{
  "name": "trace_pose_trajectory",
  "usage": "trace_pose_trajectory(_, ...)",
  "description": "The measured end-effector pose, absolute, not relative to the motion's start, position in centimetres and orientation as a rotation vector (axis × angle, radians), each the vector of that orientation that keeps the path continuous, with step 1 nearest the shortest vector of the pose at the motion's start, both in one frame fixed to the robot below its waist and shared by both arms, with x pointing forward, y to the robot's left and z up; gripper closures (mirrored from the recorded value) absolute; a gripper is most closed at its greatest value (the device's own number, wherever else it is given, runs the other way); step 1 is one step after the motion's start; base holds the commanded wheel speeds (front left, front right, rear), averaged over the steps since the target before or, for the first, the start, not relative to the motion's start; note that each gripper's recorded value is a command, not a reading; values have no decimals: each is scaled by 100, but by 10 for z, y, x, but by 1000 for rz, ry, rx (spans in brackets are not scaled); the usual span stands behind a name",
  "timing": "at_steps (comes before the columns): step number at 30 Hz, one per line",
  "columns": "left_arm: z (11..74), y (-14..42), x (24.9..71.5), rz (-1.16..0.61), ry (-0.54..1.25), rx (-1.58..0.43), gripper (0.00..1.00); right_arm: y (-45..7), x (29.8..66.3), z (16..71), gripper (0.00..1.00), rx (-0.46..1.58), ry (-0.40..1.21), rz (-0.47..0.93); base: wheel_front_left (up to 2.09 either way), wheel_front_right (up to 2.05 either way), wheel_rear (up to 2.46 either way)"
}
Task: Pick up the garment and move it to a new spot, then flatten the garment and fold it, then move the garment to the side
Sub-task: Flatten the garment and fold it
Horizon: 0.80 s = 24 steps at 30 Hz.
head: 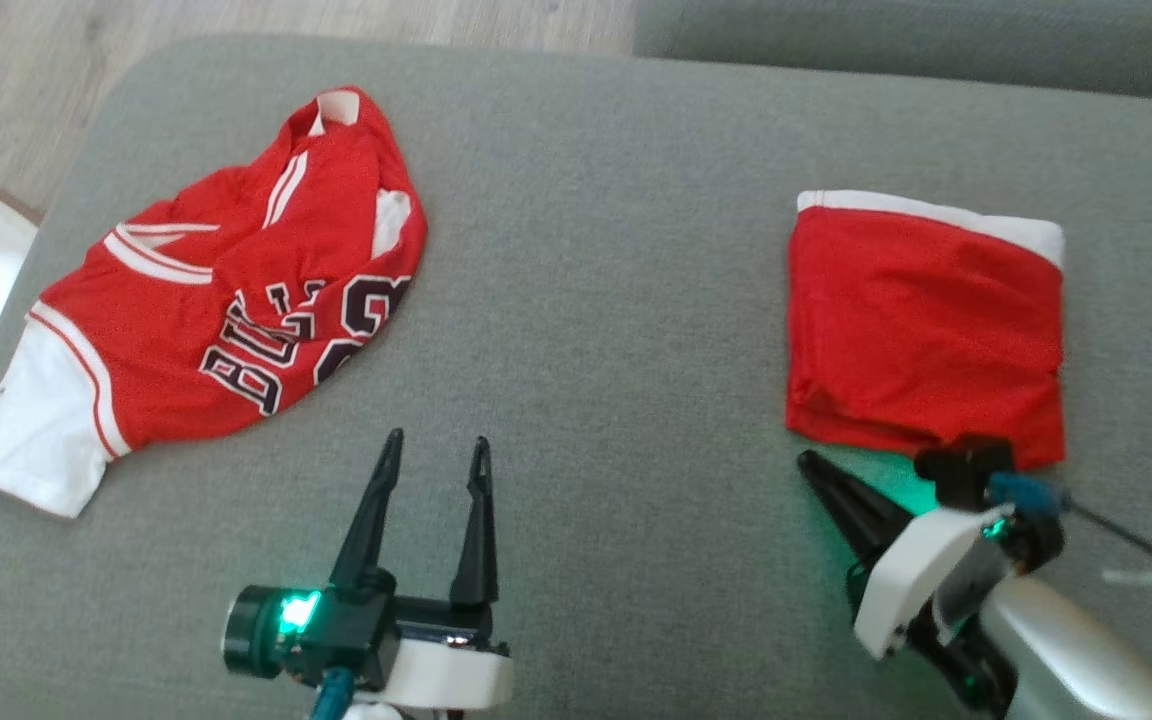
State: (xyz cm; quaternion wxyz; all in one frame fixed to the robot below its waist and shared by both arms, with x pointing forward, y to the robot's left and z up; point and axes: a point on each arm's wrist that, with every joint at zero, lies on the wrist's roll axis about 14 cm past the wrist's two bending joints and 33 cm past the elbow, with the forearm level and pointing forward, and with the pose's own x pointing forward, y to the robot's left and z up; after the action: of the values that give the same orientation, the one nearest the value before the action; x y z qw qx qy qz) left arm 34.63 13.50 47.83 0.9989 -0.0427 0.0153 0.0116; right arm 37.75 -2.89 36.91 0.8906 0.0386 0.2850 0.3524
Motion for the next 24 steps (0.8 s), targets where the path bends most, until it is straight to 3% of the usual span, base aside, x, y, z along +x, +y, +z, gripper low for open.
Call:
trace_pose_trajectory(2,482,136,346,25,19,-84,0,-25,372,380,100,114,534,742,0,0,0)
trace_pose_trajectory(4,486,135,346,20,4,-86,0,-29,371,390,78,126,464,730,0,0,0)
trace_pose_trajectory(5,488,135,345,19,-3,-87,0,-34,371,395,3,113,425,723,0,0,0)
trace_pose_trajectory(15,497,142,325,40,-39,-98,0,-119,387,488,0,162,25,362,0,0,0)
trace_pose_trajectory(24,506,138,320,4,-73,-77,0,-159,342,483,0,91,8,193,0,0,0)
